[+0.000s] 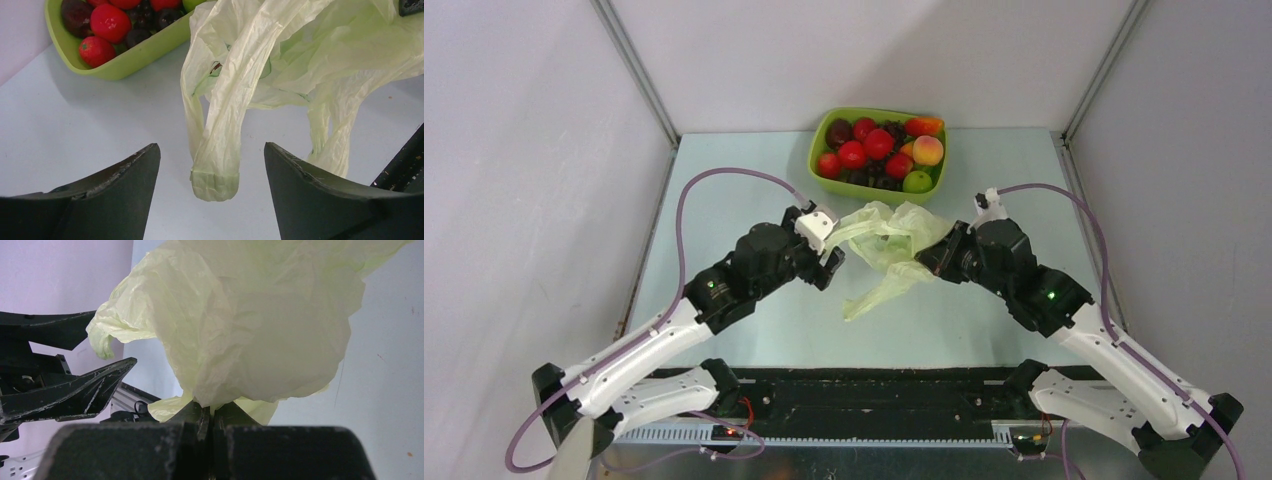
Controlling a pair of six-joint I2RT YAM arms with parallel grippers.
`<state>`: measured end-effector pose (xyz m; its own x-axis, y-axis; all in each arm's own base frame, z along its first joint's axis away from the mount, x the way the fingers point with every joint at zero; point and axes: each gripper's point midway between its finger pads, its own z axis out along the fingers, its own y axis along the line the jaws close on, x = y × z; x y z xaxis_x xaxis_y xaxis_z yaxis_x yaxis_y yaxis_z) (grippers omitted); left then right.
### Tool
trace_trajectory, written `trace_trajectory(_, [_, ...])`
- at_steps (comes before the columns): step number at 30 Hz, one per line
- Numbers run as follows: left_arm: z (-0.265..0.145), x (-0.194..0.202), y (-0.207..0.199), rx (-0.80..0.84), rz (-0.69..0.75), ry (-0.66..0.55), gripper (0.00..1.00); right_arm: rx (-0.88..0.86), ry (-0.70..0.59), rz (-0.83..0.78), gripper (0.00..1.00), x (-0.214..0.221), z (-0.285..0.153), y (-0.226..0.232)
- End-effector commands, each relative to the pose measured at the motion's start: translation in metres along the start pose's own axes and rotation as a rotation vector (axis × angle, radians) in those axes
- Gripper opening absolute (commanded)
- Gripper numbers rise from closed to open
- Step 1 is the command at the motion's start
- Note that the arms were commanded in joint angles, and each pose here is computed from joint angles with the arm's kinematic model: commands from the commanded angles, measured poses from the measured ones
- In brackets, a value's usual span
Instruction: Place the fake fruits into the plastic bag and tie a complex knot
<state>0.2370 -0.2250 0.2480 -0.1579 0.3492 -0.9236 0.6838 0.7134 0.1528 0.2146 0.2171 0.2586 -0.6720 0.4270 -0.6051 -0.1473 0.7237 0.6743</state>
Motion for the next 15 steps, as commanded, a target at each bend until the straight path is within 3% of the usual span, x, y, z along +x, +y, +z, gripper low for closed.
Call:
trace_trajectory(1, [0.001,-0.019,-0.002,0.016,0.016,-0.049,0.84,-0.033,-0.016,-0.02,0.0,-0.01,-0.005,0.012])
trace_trajectory(6, [0.005,-0.016,0.002,-0.013,0.015,-0.03,0.87,-0.031,0.006,-0.04,0.0,-0.005,-0.003,0.01])
trace_trajectory(9, [0.007,-0.013,0.004,-0.025,0.015,-0.016,0.79,-0.035,0.029,-0.056,0.0,0.0,-0.001,0.01])
trace_trajectory(15, [0.006,-0.011,-0.002,0.01,0.018,-0.01,0.22,-0.014,0.048,-0.101,0.0,0.004,0.0,0.003])
